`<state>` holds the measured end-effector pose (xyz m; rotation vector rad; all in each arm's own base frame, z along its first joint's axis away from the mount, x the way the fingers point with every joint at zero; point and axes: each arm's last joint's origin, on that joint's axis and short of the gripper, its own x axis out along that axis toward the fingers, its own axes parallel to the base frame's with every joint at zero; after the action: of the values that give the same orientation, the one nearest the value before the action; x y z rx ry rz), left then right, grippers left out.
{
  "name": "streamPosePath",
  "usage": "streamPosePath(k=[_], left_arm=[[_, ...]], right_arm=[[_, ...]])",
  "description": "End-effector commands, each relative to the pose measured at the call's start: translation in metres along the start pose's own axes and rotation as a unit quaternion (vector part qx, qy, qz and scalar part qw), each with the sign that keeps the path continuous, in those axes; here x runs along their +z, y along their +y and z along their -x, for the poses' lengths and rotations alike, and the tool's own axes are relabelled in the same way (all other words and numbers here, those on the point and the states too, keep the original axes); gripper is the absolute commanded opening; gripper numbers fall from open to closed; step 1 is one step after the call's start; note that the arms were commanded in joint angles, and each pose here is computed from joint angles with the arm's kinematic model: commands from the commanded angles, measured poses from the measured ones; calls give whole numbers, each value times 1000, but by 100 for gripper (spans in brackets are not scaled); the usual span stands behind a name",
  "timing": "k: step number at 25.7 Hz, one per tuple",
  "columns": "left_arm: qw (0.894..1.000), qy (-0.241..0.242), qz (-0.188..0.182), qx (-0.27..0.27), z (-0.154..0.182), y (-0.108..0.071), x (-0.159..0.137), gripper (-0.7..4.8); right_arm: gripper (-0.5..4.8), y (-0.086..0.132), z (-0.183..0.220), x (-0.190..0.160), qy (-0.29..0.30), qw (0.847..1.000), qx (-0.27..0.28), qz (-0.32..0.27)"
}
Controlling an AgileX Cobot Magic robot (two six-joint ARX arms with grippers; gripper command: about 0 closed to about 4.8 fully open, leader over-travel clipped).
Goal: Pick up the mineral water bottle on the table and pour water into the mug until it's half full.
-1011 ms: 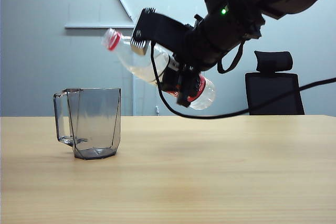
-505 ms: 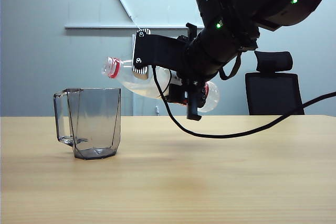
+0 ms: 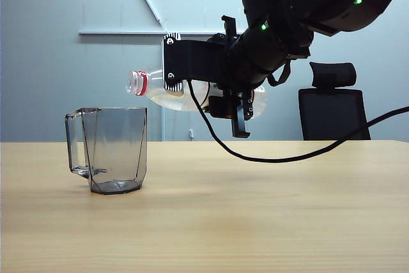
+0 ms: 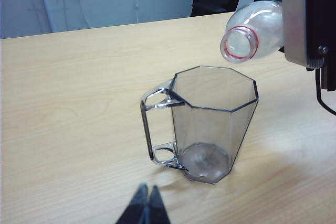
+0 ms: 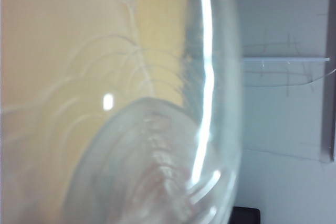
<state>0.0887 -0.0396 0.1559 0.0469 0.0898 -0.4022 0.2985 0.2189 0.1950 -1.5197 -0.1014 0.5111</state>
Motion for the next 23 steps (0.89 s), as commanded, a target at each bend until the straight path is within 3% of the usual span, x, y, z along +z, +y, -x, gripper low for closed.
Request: streamPosePath(k=[1, 23], left_arm=[[1000, -4, 2, -3, 0, 0, 1, -2], [1000, -4, 2, -3, 0, 0, 1, -2]], right_arm=[[252, -15, 2, 2, -1, 999, -47, -5], [256, -15, 2, 2, 11, 997, -50, 57]])
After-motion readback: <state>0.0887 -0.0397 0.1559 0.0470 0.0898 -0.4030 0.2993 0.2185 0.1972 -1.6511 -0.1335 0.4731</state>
